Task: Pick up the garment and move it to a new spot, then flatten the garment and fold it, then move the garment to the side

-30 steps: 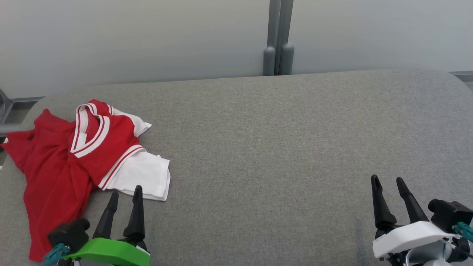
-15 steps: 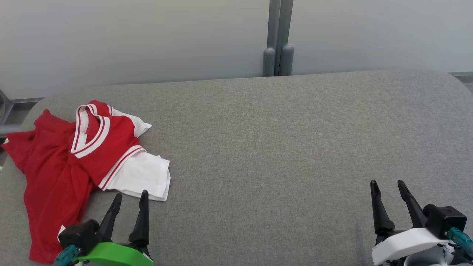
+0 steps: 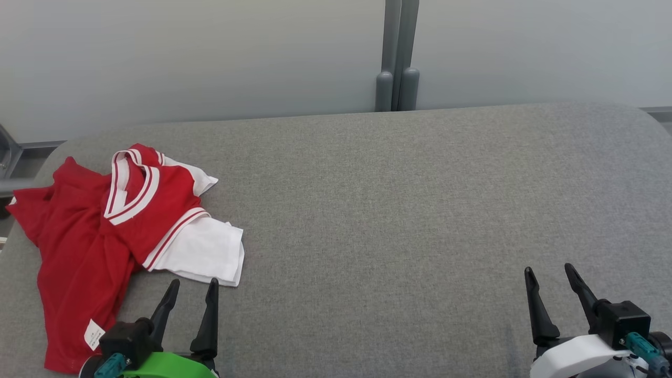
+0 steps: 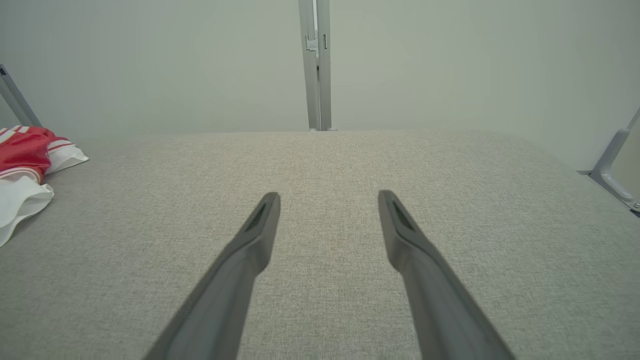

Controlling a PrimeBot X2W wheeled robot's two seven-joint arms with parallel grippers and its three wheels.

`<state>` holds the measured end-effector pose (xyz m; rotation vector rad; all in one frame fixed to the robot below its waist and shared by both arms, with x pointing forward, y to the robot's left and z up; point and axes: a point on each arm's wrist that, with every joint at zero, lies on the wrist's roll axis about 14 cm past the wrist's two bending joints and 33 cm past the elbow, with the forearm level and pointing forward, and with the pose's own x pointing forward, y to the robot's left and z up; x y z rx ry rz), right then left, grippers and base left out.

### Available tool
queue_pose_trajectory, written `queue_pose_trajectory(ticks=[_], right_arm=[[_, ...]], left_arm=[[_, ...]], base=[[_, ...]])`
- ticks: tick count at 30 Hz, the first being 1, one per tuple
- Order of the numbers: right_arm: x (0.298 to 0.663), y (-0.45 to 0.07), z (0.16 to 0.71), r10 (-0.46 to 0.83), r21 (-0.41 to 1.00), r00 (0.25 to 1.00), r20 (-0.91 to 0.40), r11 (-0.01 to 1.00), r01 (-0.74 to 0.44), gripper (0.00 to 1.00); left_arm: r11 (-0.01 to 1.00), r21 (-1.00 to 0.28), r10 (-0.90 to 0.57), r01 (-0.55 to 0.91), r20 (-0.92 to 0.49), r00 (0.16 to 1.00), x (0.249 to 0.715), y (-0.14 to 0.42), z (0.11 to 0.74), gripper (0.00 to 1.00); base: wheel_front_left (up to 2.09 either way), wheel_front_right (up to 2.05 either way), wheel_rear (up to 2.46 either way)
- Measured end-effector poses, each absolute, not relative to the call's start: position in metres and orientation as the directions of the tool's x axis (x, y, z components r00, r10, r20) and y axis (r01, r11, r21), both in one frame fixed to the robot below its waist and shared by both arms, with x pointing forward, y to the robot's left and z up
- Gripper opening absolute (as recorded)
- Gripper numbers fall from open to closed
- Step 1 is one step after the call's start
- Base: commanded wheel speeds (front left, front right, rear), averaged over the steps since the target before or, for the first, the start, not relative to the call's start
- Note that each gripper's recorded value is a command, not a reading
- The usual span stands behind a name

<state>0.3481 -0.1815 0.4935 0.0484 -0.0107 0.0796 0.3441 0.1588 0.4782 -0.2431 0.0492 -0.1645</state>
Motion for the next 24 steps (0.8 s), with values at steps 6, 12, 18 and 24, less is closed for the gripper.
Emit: queue_pose_trajectory(ticks=[6,12,18,24], right_arm=[[0.347,-0.180,0.494,0.091,0.002,0.996,0.020,0.996,-0.091,1.00],[0.345,-0.180,0.493,0.093,-0.013,0.995,0.022,0.996,-0.093,1.00],[0.344,-0.178,0.491,0.103,-0.052,0.994,0.019,0.993,-0.102,1.00],[0.342,-0.176,0.490,0.118,-0.094,0.993,0.017,0.989,-0.116,1.00]], left_arm=[[0.960,-0.241,-0.156,0.140,-0.050,0.986,0.340,0.162,0.469,1.00],[0.961,-0.249,-0.143,0.118,-0.084,0.986,0.335,0.165,0.457,1.00],[0.967,-0.229,-0.138,0.112,-0.101,0.985,0.332,0.168,0.450,1.00],[0.975,-0.192,-0.134,0.114,-0.095,0.986,0.331,0.171,0.451,1.00]], base=[[0.00,0.00,0.00],[0.00,0.00,0.00],[0.00,0.00,0.00],[0.00,0.00,0.00]])
